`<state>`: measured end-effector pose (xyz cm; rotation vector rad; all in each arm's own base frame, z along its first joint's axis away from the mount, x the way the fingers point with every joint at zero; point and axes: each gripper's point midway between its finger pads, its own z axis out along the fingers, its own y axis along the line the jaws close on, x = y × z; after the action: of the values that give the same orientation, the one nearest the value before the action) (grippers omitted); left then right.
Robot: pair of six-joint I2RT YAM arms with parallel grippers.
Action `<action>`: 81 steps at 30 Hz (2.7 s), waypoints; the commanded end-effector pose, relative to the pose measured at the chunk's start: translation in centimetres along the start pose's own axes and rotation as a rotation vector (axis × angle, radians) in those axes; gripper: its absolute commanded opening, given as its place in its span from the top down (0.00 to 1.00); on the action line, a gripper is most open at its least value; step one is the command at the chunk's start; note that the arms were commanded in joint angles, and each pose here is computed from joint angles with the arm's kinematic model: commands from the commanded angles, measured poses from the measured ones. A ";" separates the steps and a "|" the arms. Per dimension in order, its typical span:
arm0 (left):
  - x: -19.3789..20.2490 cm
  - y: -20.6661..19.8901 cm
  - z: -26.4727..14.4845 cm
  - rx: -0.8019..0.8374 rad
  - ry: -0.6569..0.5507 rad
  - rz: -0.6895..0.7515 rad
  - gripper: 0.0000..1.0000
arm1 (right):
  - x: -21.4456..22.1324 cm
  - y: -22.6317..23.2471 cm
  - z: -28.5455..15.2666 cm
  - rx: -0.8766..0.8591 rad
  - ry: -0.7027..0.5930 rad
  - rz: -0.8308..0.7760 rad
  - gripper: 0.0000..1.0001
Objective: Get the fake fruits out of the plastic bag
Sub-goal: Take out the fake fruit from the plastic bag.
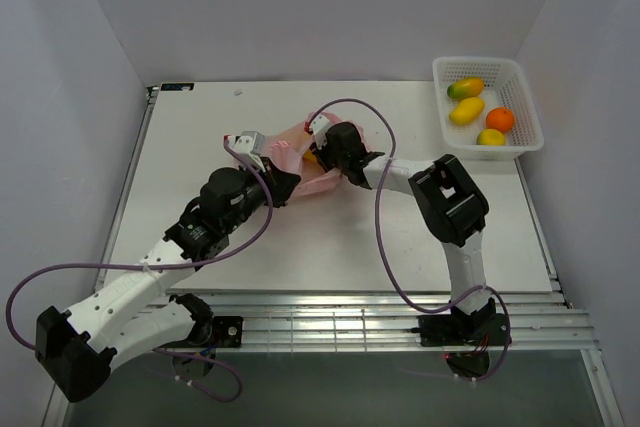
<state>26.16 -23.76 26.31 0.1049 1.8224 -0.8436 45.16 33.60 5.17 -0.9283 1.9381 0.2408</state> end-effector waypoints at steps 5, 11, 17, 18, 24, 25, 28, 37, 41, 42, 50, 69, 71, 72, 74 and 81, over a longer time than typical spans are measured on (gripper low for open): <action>-0.9 -0.3 -0.7 0.011 -0.040 -0.001 1.00 | -2.7 -1.2 -3.0 0.020 -0.099 0.027 0.89; -0.6 0.1 -0.4 -0.005 -0.034 -0.003 1.00 | -4.8 0.2 -7.3 -0.067 -0.149 0.029 0.92; -0.1 0.5 0.1 -0.028 -0.021 -0.005 1.00 | -3.5 2.4 -12.6 -0.172 0.065 0.081 0.92; 0.0 0.6 0.2 -0.031 -0.018 -0.005 1.00 | -3.5 2.5 -13.4 -0.169 0.081 0.090 0.92; 0.6 0.8 0.8 -0.033 0.001 -0.010 1.00 | -2.2 3.5 -18.8 -0.189 0.185 0.136 0.92; 0.7 0.8 0.9 -0.036 0.003 -0.009 1.00 | -2.1 3.7 -19.5 -0.197 0.200 0.137 0.92; 1.1 1.1 1.1 -0.047 0.009 -0.010 1.00 | -2.2 3.9 -21.8 -0.204 0.225 0.150 0.92; 1.1 1.4 1.2 -0.058 0.004 -0.008 1.00 | -6.2 -0.9 -28.6 0.025 0.030 0.105 0.92; 1.5 1.2 1.4 -0.041 0.019 -0.008 1.00 | -10.8 -3.0 -30.6 0.093 -0.180 0.161 0.92; 1.6 1.1 1.5 -0.039 0.026 -0.008 1.00 | -11.5 -3.4 -30.7 0.105 -0.213 0.179 0.92; 1.7 1.1 1.9 -0.043 0.034 -0.010 1.00 | -19.4 -1.6 -32.8 -0.215 -0.497 0.164 0.92; -1.8 2.0 1.9 -0.160 -0.078 -0.058 1.00 | -11.3 0.6 -32.6 -0.486 -0.223 0.235 0.92; -1.8 2.2 1.9 -0.169 -0.081 -0.065 1.00 | -10.9 2.2 -33.9 -0.567 -0.253 0.185 0.92; -2.0 2.2 1.9 -0.174 -0.085 -0.070 1.00 | -10.5 3.2 -34.7 -0.619 -0.251 0.168 0.92; -2.0 2.3 1.8 -0.178 -0.084 -0.072 1.00 | -10.6 4.6 -36.2 -0.705 -0.286 0.141 0.92; -1.7 2.2 1.5 -0.163 -0.082 -0.075 1.00 | -16.6 0.0 -38.5 -0.473 -0.456 0.164 0.92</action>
<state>29.32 -22.69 24.43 -0.0857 1.8658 -0.7103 22.00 22.89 33.23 -1.0041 1.6987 1.0326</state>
